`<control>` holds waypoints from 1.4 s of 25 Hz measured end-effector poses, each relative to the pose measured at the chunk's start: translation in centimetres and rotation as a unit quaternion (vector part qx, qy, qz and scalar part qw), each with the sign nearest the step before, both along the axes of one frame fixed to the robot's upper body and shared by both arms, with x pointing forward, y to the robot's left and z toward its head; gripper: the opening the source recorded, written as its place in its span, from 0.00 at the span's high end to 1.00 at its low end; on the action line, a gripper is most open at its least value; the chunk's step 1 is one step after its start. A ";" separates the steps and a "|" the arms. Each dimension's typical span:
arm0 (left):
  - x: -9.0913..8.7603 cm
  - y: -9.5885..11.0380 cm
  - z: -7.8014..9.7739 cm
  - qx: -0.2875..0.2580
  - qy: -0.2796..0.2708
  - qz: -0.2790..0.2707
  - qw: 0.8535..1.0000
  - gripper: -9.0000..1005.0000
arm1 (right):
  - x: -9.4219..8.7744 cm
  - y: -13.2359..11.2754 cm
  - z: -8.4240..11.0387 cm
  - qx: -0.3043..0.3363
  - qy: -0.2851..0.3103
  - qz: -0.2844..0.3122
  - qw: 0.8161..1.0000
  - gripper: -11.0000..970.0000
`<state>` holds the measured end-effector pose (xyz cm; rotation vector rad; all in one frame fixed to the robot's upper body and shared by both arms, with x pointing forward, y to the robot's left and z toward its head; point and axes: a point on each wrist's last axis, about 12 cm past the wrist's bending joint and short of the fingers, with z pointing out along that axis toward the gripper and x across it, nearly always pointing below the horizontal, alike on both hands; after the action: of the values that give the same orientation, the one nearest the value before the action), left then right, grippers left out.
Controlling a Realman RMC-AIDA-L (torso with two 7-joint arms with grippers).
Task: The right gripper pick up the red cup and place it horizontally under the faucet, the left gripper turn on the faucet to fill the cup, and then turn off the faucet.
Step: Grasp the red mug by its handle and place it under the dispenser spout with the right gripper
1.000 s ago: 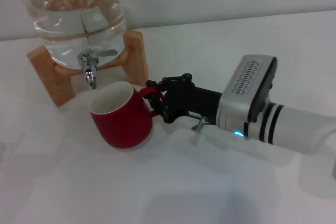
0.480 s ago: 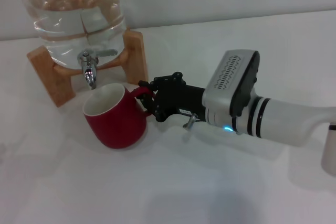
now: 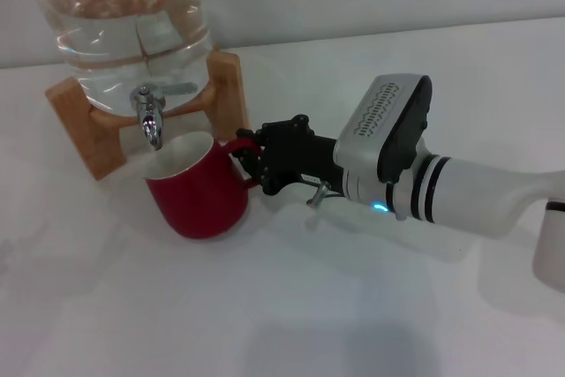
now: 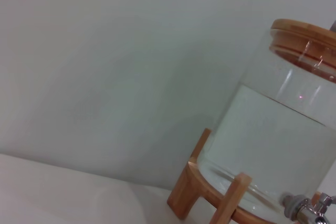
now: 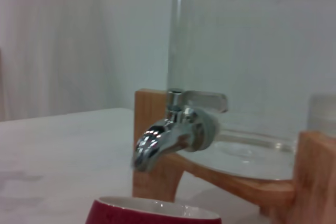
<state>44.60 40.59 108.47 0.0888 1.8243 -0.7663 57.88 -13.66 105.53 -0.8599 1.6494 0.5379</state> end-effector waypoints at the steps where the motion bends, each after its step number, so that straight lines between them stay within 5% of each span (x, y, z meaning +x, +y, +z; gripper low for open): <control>1: 0.0 0.0 0.0 0.000 0.000 0.000 1.000 0.12 | 0.1 0.0 0.0 0.001 0.000 -0.002 1.000 0.84; 35: 0.0 -0.1 -0.1 -0.003 0.000 0.001 1.000 0.12 | 0.0 1.0 0.1 -0.011 -0.001 0.023 1.000 0.84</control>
<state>44.58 40.53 108.41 0.0838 1.8227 -0.7700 57.89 -12.64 105.63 -0.9156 1.6392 0.5514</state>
